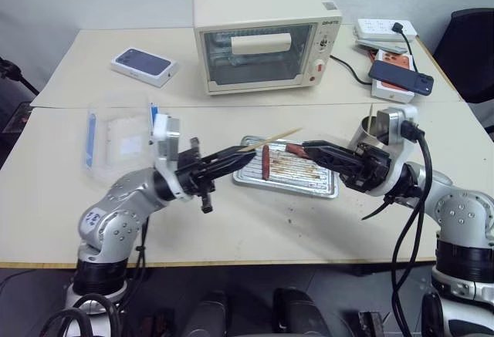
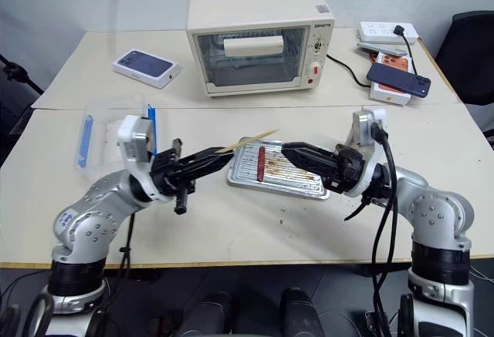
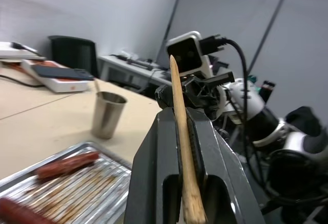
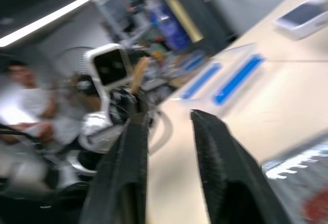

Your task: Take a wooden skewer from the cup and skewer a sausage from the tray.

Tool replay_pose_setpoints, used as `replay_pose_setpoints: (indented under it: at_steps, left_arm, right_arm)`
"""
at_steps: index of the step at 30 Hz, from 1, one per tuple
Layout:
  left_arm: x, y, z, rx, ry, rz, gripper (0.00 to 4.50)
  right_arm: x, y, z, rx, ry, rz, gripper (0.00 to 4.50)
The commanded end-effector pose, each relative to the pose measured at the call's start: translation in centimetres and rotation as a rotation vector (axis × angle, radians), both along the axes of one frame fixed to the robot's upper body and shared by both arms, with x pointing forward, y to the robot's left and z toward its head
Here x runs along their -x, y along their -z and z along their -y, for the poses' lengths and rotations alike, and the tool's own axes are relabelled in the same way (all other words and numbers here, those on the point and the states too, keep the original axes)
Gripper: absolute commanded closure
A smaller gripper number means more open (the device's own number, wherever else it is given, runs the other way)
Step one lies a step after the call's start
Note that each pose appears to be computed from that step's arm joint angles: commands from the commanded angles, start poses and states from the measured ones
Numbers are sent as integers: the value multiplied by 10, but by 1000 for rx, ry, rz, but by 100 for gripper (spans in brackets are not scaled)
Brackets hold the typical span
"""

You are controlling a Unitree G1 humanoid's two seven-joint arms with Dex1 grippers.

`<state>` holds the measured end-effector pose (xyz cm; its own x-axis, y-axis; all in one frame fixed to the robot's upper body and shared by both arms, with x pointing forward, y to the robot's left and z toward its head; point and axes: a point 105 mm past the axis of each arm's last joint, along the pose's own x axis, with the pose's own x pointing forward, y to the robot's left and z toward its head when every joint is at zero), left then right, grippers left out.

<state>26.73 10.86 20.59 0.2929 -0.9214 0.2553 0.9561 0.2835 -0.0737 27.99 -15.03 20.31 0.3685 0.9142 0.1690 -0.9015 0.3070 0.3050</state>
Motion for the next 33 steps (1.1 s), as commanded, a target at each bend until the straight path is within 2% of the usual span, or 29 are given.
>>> replay_pose_setpoints:
  at_steps: [1, 5, 8, 11, 15, 18, 21, 28, 33]
  left_arm:
    - [3, 12, -34, -47, -130, 16, 450]
    - [11, 41, -70, -59, -280, -89, 450]
    - [16, 56, -87, -64, -353, -131, 450]
    - [22, 67, -96, -57, -424, -161, 450]
    - [23, 68, -92, -49, -428, -159, 450]
    - [20, 66, -87, -40, -422, -150, 450]
    - [17, 62, -80, -36, -398, -136, 450]
    - [17, 59, -67, -54, -350, -114, 450]
    - [20, 59, -62, -56, -346, -110, 450]
  right_arm:
    - [10, 24, 36, 242, 102, 138, 185]
    - [22, 67, 89, 429, 237, 119, 79]
    - [28, 81, 109, 482, 288, 115, 9]
    - [25, 82, 114, 514, 325, 158, 4]
    - [9, 57, 90, 458, 288, 212, 4]
    - [-14, 51, 70, 573, 227, 128, 4]
    - [-42, 36, 50, 618, 184, 152, 4]
    - [-105, 35, 23, 786, 229, 157, 4]
    - [-119, 40, -1, 797, 180, 151, 4]
